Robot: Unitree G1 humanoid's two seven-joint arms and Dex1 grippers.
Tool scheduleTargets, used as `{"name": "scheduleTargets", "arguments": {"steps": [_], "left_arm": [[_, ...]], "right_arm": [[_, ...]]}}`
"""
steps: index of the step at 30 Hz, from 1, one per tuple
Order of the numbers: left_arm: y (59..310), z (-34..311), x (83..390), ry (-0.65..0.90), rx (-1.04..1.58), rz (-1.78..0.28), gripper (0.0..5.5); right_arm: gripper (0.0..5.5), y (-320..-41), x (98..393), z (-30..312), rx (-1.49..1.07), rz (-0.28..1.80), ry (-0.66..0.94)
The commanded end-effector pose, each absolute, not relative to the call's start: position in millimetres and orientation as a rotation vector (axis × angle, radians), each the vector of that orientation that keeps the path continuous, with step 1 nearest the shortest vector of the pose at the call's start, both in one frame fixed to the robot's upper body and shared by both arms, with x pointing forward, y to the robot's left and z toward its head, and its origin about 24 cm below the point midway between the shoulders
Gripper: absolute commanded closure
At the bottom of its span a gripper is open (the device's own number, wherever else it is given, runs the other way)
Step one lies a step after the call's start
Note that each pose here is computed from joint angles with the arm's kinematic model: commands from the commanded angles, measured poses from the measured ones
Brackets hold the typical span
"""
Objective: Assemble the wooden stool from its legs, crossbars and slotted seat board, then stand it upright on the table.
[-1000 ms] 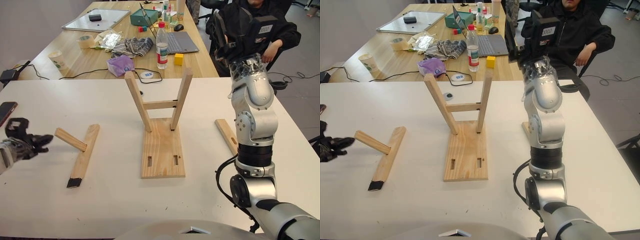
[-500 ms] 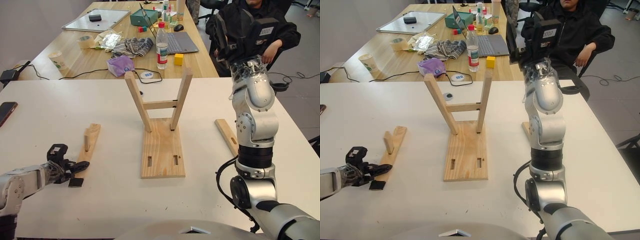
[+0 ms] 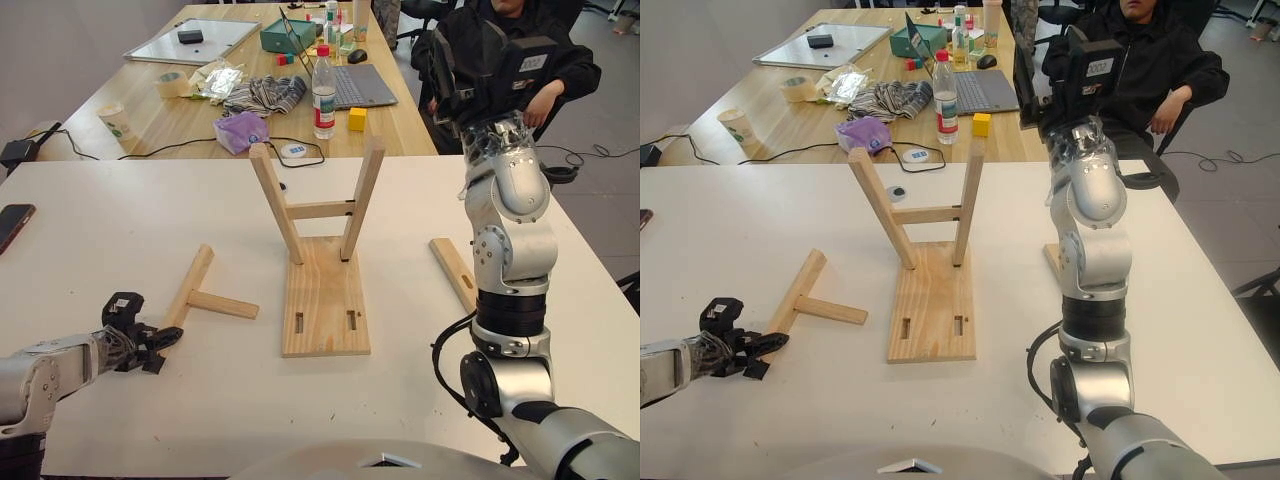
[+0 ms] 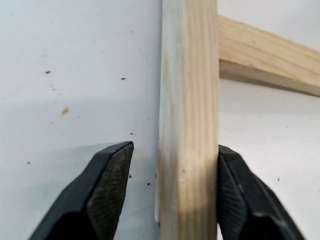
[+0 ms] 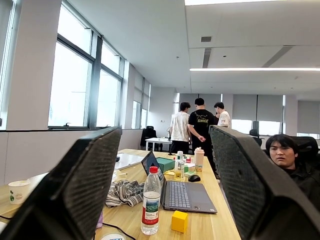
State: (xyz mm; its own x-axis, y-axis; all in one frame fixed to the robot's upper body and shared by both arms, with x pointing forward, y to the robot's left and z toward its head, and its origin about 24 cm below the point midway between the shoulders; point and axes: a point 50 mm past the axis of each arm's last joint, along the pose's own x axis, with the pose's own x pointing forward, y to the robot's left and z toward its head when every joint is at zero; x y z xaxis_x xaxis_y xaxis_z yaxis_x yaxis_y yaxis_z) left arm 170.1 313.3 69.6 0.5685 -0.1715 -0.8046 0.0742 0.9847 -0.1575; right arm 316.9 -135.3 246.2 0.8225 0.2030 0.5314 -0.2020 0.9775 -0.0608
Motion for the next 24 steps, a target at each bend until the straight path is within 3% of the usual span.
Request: {"name": "scheduleTargets", "arguments": {"steps": [1, 8, 12, 18, 24], "left_arm": [[311.9, 71.2, 171.0, 0.945, -0.153, -0.157, 3.57], [315.8, 79.4, 181.0, 0.889, -0.258, -0.147, 4.48], [323.5, 92.1, 191.2, 0.741, -0.401, -0.139, 4.52], [303.4, 166.5, 216.6, 0.146, -0.813, -0.601, 4.52], [257.7, 203.8, 211.4, -0.053, -1.021, -1.057, 4.52]], "right_arm": [[2.27, -137.4, 317.5, 247.4, -0.022, 0.208, -0.56], [2.27, -138.5, 318.4, 248.5, -0.026, 0.204, -0.564], [2.27, -139.8, 318.8, 249.6, -0.026, 0.21, -0.567], [2.27, -152.1, 325.9, 259.3, 0.241, 0.386, -0.501], [2.27, -147.5, 336.0, 266.4, 0.546, 0.797, -0.304]]}}
